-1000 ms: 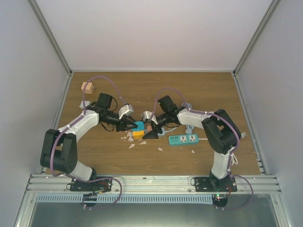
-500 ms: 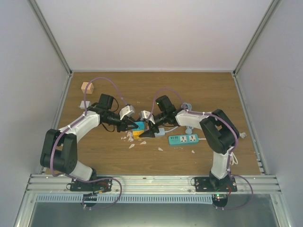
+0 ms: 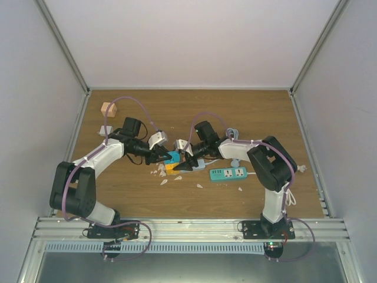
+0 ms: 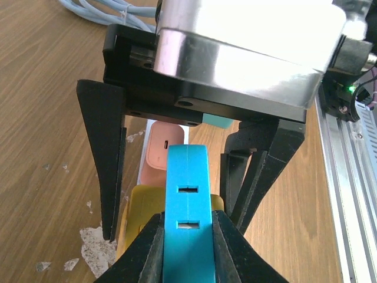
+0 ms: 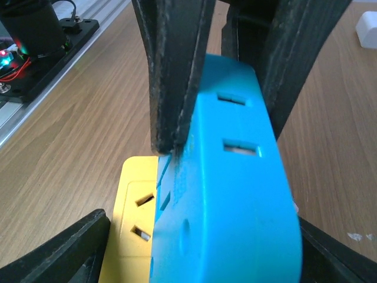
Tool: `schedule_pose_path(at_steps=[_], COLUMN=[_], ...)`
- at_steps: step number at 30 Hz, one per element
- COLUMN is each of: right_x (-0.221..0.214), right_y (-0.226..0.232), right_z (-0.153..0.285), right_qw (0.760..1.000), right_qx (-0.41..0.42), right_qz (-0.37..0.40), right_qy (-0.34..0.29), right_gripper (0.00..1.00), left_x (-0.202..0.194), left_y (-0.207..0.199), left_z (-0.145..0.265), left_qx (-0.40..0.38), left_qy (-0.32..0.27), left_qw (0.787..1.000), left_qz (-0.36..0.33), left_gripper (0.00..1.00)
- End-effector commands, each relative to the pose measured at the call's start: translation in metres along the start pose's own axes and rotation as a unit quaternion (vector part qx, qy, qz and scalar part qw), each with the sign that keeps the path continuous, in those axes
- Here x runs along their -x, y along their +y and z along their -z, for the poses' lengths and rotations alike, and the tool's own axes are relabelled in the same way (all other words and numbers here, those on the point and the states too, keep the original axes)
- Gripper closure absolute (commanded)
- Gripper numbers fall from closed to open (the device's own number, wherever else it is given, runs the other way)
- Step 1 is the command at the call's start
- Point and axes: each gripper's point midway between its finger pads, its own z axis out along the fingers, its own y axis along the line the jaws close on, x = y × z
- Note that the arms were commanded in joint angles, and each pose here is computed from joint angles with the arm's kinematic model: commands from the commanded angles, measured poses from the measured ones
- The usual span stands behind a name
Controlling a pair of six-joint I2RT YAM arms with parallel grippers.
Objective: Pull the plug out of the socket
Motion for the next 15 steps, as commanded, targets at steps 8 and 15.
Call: schedule_pose_path(at_steps=[8,15], right_x=[-0.016,-0.019], right_y=[0.004,0.005], right_z=[-0.007,-0.008], right_qw=[1.000,1.000], right_qx=[-0.004,-0.003], right_qz=[0.011,0.008], right_qy=[0.015,0.018], right_gripper=[0.40,0.47], left_x=[0.034,0.048], left_y=[-0.015,-0.018], left_z=[0.012,0.017], left_qx=[-0.017,-0.035], left_qy=[-0.044,-0.062], left_qw=[0.998,0.997], left_qz=[-0.036,-0.032], left_gripper=[0.92,0.99])
